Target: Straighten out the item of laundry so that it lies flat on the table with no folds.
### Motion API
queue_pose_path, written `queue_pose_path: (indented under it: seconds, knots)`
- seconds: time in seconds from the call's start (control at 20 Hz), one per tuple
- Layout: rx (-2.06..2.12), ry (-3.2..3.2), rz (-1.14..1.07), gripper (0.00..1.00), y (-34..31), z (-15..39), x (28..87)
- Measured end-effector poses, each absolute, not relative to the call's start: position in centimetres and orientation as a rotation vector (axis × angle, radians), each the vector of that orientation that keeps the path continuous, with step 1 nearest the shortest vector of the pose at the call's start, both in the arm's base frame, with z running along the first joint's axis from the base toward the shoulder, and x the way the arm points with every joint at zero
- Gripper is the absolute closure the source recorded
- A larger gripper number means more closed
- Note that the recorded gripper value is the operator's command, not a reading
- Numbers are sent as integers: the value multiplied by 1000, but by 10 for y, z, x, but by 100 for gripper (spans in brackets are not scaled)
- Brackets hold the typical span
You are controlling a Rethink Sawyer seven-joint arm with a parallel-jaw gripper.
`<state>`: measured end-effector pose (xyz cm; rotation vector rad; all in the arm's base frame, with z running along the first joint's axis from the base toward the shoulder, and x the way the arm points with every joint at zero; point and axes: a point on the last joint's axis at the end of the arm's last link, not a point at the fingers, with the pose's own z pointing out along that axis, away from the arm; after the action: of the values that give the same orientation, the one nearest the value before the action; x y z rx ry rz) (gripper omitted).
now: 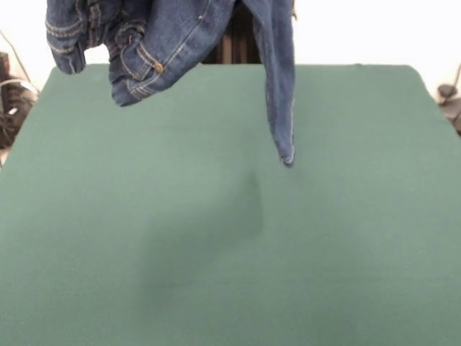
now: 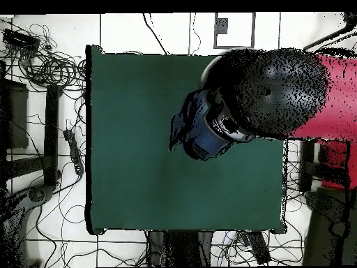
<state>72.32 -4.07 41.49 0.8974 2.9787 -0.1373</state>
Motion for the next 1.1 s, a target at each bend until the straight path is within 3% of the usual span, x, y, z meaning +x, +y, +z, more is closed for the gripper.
queue_pose_path:
  seconds: [1.1]
  knots:
    - [922, 2965, -135, 100, -44, 443, 726]
